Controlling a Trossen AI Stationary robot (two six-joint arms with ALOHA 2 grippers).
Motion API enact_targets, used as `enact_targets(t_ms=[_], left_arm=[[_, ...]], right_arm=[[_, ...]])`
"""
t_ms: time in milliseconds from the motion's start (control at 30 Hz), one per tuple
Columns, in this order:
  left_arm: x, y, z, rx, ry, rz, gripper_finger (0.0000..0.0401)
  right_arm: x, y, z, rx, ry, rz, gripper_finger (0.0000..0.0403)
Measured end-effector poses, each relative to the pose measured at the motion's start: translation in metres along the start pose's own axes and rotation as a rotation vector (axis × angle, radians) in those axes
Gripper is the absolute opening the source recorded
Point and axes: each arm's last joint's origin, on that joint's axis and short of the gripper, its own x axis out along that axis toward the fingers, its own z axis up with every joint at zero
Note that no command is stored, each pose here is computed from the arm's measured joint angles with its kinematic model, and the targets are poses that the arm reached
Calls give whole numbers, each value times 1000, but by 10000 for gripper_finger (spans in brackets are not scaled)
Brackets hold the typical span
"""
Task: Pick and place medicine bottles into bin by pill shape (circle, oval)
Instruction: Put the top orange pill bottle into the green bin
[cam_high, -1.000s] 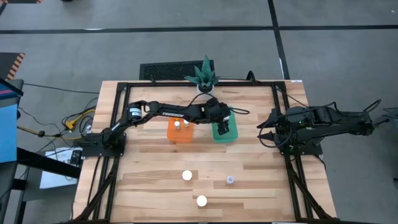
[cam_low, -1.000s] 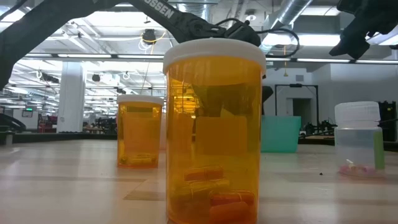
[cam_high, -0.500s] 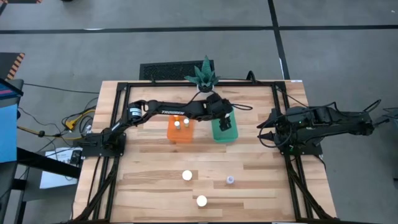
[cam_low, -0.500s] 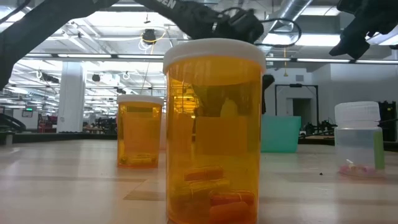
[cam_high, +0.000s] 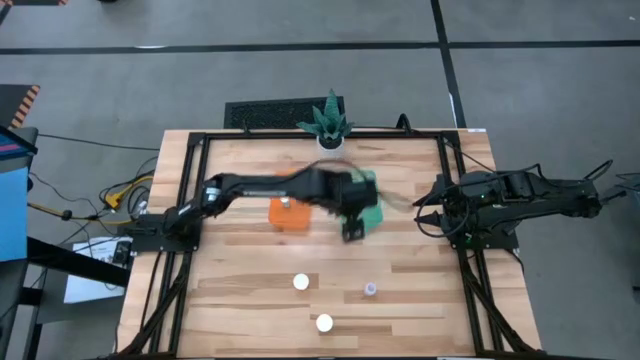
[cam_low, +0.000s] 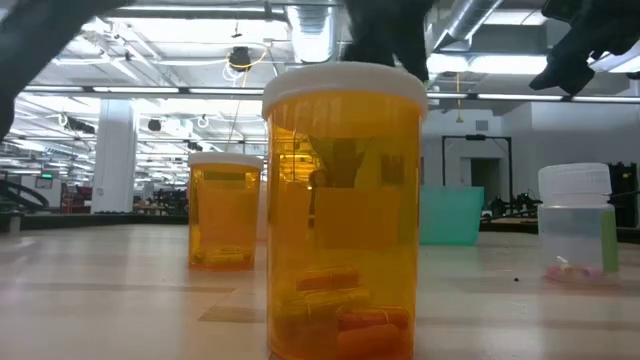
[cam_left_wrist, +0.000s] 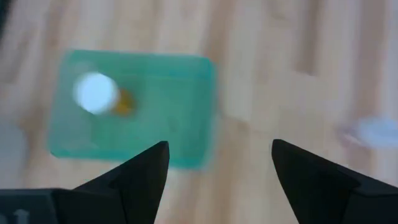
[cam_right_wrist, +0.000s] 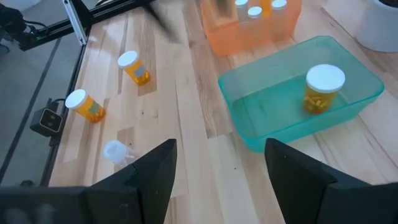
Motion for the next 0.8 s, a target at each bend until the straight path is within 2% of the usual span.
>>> enact_targets(t_ms=[100, 200, 367, 533, 633, 800], left_arm=[[-28, -31, -18, -26, 21, 15, 279], [-49, -61, -40, -31, 37, 108, 279], [-56, -115, -71, -22, 31, 145, 279], [-40, -151, -108, -39, 68, 186, 279], [-28, -159, -121, -65, 92, 187, 279], [-4, -167, -135, -81, 126, 104, 279]], right_arm=[[0, 0, 0, -1, 0, 1, 255], [0, 0, 0, -11, 0, 3, 255], [0, 0, 0, -20, 1, 3, 255], [0, 0, 0, -23, 2, 3, 255], [0, 0, 0, -23, 2, 3, 255], [0, 0, 0, -19, 2, 3, 255]])
